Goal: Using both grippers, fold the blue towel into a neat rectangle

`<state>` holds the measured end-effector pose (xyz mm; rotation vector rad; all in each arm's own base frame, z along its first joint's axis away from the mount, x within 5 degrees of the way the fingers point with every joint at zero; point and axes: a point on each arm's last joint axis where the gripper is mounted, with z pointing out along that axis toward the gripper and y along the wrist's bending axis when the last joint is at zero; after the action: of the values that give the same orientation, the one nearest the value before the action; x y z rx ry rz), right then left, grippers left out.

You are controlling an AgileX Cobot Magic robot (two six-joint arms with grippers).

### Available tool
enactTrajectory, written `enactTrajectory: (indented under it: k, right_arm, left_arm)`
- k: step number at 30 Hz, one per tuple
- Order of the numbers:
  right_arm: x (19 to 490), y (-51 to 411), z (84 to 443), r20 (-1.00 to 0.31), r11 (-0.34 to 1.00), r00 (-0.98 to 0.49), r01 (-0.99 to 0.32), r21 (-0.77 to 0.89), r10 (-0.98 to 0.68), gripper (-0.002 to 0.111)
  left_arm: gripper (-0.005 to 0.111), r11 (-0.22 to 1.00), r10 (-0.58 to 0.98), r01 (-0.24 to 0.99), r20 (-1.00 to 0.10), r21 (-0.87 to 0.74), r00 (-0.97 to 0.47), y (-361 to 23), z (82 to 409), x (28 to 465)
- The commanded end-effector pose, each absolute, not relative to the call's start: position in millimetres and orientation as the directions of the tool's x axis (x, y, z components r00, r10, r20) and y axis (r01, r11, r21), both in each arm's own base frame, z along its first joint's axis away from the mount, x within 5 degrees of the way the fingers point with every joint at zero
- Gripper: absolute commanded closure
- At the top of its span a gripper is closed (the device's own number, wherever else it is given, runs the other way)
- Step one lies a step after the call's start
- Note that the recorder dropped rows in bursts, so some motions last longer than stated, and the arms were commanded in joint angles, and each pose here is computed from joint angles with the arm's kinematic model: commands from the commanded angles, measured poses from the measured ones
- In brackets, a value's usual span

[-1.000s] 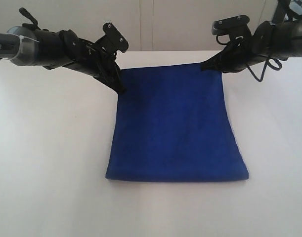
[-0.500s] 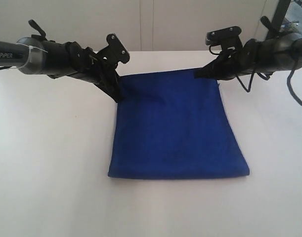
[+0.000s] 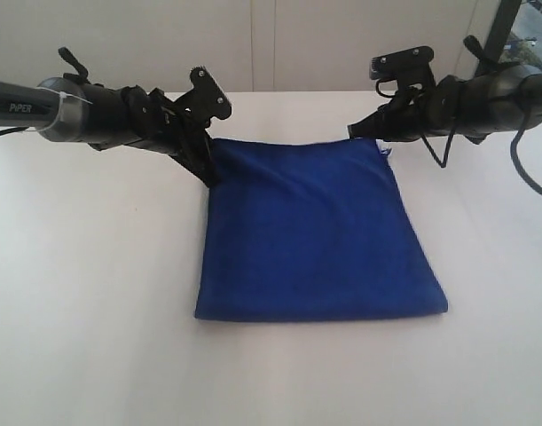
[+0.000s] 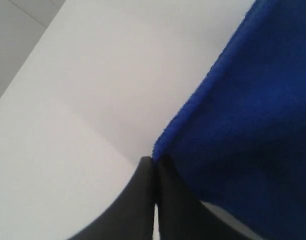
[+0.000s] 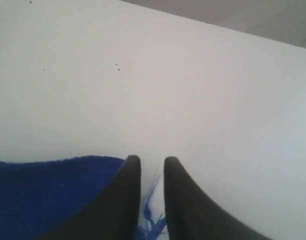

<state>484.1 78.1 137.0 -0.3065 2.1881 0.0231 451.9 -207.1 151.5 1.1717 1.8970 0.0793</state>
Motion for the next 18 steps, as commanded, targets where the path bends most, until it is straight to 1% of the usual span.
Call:
enactTrajectory:
  k: [1,2,3,5,6,8,9,10,11,12,13,14,15,16,17,18]
  right_arm:
    - [485,77,139,-0.804,0.969,-0.556,-0.224,-0.1,-0.211,0.075]
    - [485,77,139,-0.804,0.969,-0.556,-0.224,-0.1,-0.211,0.07]
    - [485,77,139,-0.803,0.969,-0.557,-0.225,-0.099,-0.211,0.068]
    - [484,77,140,-0.798,0.969,-0.565,-0.228,-0.094,-0.211,0.068]
    - [483,78,142,-0.791,0.969,-0.576,-0.231,-0.085,-0.207,0.068]
    - [479,80,150,-0.753,0.972,-0.635,-0.233,-0.027,-0.173,0.073]
    - [478,83,160,-0.72,0.968,-0.672,-0.25,0.002,-0.172,0.078]
    - [479,84,165,-0.71,0.966,-0.682,-0.259,0.01,-0.176,0.081]
    - [481,86,176,-0.693,0.96,-0.697,-0.277,0.026,-0.183,0.086]
    - [484,89,187,-0.674,0.959,-0.72,-0.276,0.059,-0.166,0.091]
    - [485,90,193,-0.671,0.959,-0.725,-0.274,0.071,-0.157,0.093]
    - [487,91,203,-0.67,0.956,-0.725,-0.284,0.077,-0.162,0.097]
    - [488,91,206,-0.668,0.954,-0.726,-0.288,0.079,-0.164,0.099]
    - [489,92,210,-0.663,0.952,-0.729,-0.295,0.082,-0.169,0.102]
    - [489,93,212,-0.66,0.951,-0.731,-0.298,0.084,-0.171,0.103]
    - [491,93,211,-0.648,0.949,-0.741,-0.304,0.089,-0.177,0.103]
  left_arm:
    - [0.09,0.557,0.745,0.695,-0.643,0.454,-0.177,-206,151,452]
    - [0.075,0.559,0.744,0.691,-0.645,0.458,-0.175,-206,152,452]
    - [0.063,0.559,0.744,0.691,-0.645,0.458,-0.175,-206,151,452]
    - [0.052,0.559,0.744,0.691,-0.645,0.458,-0.175,-206,151,452]
    - [0.051,0.56,0.744,0.69,-0.645,0.459,-0.174,-206,152,453]
    - [0.052,0.561,0.743,0.688,-0.647,0.46,-0.172,-206,153,452]
    - [0.053,0.564,0.737,0.69,-0.654,0.454,-0.171,-206,161,451]
    - [0.053,0.571,0.729,0.691,-0.661,0.444,-0.178,-206,165,450]
    - [0.056,0.589,0.704,0.698,-0.683,0.407,-0.196,-207,178,446]
    - [0.061,0.596,0.684,0.713,-0.699,0.37,-0.209,-207,191,441]
    - [0.067,0.6,0.673,0.722,-0.706,0.345,-0.222,-207,198,437]
    - [0.08,0.616,0.644,0.731,-0.721,0.292,-0.255,-207,211,431]
    - [0.086,0.631,0.625,0.731,-0.728,0.261,-0.28,-207,214,429]
    - [0.101,0.662,0.582,0.727,-0.737,0.183,-0.344,-208,220,424]
    - [0.107,0.676,0.561,0.722,-0.735,0.144,-0.379,-208,220,422]
    - [0.107,0.687,0.544,0.72,-0.726,0.098,-0.421,-208,217,420]
